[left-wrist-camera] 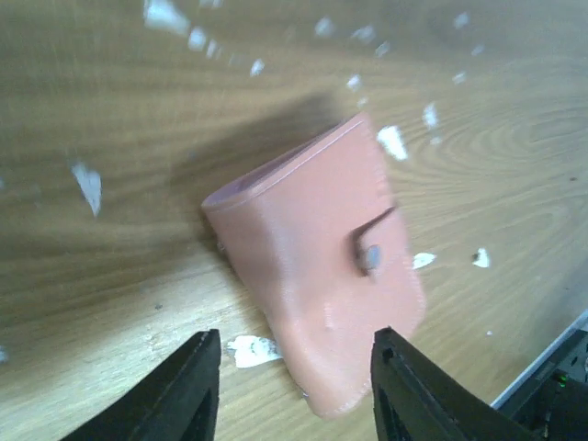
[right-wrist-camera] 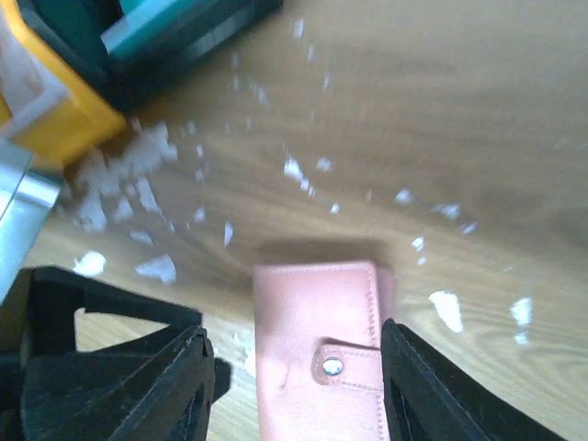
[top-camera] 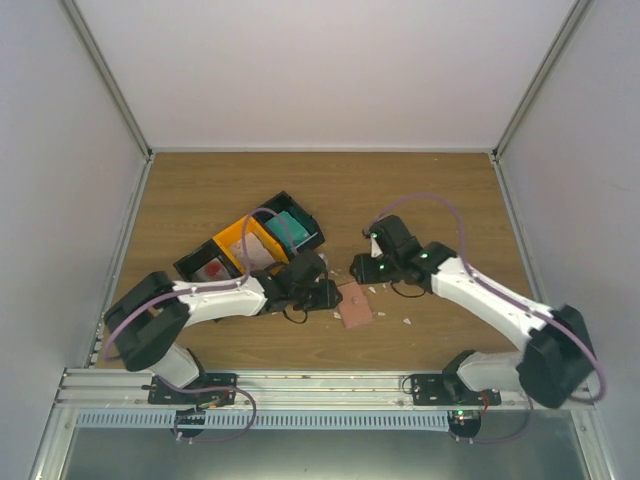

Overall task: Put the credit cards into the card holder
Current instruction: Close the card holder at the center of the board, then reset both arms

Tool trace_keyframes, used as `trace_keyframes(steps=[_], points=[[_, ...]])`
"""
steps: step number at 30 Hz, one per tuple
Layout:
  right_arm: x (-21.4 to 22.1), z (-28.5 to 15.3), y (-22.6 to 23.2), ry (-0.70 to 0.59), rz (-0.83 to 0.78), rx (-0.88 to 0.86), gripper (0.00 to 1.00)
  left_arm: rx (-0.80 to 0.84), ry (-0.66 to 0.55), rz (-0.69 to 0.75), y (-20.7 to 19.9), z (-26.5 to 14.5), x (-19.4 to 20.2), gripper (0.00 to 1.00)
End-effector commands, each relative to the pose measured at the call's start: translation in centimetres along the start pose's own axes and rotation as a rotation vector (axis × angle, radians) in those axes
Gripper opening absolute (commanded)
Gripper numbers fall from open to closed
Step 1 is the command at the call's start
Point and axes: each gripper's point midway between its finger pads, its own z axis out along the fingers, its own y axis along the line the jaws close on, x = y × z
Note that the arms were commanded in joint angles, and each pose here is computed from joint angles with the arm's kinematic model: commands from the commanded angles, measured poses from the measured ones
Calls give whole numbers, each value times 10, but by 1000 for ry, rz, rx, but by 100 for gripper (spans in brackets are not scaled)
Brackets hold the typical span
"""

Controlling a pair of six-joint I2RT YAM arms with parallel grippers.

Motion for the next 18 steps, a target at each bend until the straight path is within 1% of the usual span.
trace_keyframes(steps=[1,4,8,9,10,11,14,18], points=[[-32,-59,-23,-209,41,151,52,-23,-183,77,-19,-48,-38,51],[-40,-99,-31,-332,49,194,58,-18,-277,119,-28,-83,-52,61],[-44,-154,-39,-497,57,219,66,10,-405,200,-45,-139,-67,75],[-43,-167,-40,-534,56,215,67,23,-437,231,-51,-155,-70,84],[-43,-177,-39,-563,48,205,72,31,-468,258,-55,-170,-72,94],[-42,-187,-37,-587,39,191,78,37,-498,277,-59,-186,-75,98],[-37,-218,-35,-660,29,158,98,27,-579,304,-63,-230,-79,99],[-32,-265,-44,-788,84,165,100,30,-697,343,-65,-285,-83,99]])
